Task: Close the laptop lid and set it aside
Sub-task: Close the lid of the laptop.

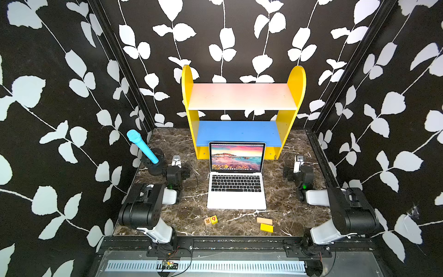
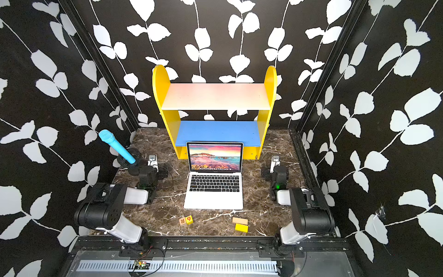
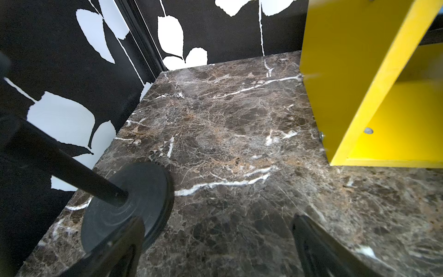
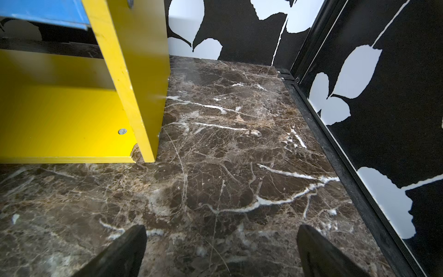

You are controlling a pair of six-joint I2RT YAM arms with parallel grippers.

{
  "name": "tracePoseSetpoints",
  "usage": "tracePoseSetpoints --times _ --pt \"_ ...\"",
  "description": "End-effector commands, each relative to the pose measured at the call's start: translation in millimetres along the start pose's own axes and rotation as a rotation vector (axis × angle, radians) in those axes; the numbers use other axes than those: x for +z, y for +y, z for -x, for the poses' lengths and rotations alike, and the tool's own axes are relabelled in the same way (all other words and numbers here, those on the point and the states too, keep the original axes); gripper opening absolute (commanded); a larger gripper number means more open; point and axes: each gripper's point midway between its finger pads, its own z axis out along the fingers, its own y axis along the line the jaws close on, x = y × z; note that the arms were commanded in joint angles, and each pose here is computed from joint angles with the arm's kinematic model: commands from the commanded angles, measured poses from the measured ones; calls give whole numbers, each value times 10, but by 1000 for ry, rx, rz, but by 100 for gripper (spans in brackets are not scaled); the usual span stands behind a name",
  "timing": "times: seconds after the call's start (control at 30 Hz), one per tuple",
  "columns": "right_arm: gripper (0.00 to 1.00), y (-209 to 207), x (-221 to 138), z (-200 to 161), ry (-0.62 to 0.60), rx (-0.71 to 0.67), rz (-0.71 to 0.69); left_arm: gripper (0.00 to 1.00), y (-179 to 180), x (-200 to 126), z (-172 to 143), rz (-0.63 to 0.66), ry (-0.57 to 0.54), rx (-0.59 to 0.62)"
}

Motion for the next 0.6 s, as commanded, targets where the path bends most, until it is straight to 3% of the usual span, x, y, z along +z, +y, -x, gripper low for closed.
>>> tracePoseSetpoints --times 0.0,0.57 --pt "99 -6 13 131 -36 2 0 98 26 -7 131 6 -41 -22" --pt "99 59 -13 206 -54 -18 28 98 18 -19 131 3 -44 -17"
